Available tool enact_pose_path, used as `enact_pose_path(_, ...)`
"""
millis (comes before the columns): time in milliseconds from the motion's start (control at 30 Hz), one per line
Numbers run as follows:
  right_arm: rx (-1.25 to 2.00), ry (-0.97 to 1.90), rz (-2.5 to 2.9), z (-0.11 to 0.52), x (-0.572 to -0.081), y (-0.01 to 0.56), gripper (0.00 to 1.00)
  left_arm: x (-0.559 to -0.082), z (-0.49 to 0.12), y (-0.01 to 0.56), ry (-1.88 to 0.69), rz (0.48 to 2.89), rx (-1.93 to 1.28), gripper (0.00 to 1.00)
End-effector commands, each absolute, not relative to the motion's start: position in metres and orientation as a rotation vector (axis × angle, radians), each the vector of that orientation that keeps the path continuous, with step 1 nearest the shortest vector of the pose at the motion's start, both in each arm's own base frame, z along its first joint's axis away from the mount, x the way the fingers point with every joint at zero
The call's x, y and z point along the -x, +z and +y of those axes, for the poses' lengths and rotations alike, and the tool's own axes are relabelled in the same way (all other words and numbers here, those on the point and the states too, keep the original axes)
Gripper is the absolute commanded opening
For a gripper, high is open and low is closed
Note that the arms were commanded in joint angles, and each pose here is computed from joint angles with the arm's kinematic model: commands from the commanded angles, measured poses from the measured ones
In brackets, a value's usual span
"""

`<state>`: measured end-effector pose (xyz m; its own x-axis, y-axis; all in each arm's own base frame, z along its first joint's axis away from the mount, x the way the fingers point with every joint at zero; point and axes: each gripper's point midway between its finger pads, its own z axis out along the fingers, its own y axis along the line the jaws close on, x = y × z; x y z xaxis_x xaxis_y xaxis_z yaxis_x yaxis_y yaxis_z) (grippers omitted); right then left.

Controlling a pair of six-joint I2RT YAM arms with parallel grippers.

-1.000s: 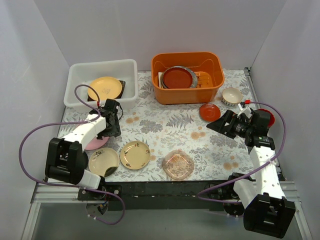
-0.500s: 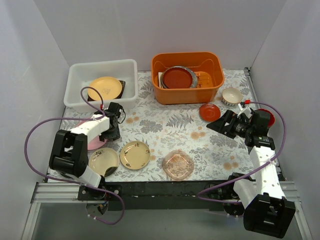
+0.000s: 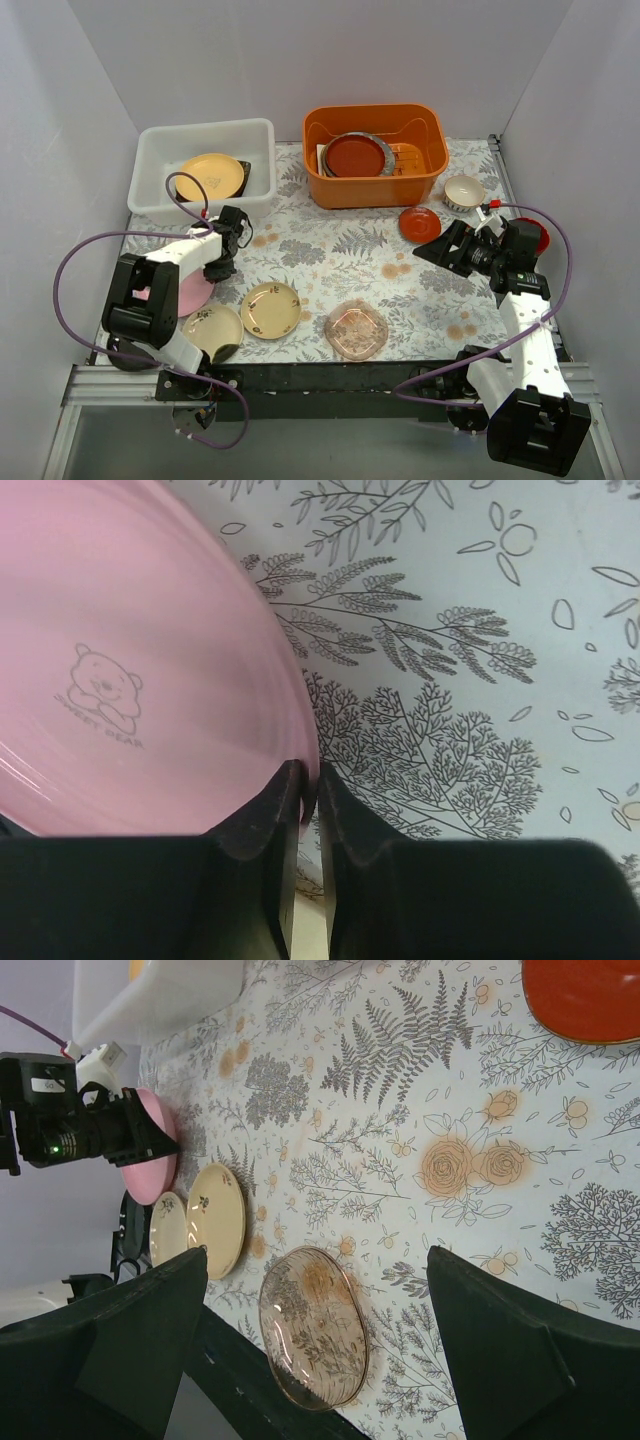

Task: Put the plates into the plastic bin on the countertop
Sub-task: Pick up the plate from the corner of the board.

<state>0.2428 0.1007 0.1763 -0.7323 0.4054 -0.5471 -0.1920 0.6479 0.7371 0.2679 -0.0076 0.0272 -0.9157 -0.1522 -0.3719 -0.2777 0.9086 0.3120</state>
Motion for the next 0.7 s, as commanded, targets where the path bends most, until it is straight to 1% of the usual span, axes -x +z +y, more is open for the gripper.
enact_pose_path(0, -0.13, 1.057, 2.119, 0.1, -0.244, 0.18, 0.98, -0.272, -0.005, 0.031, 0.549, 2.704, 0.341, 0.05)
enact_pose_path(100, -0.132, 1.058, 2.119, 0.1, -0.244, 0.179, 0.98, -0.273, -0.004, 0.033, 0.559, 2.697, 0.344, 0.04)
enact_pose_path(233, -0.131, 1.058, 2.118, 0.1, -0.244, 0.18, 0.98, -0.274, -0.003, 0.035, 0.562, 2.687, 0.346, 0.0)
enact_pose_path(500, -0.134, 1.06, 2.116, 0.1, -0.245, 0.18, 0.98, -0.285, -0.002, 0.048, 0.566, 2.64, 0.364, 0.0)
enact_pose_path(667, -0.135, 1.061, 2.117, 0.1, -0.244, 0.18, 0.98, -0.302, -0.004, 0.071, 0.542, 2.569, 0.398, 0.0)
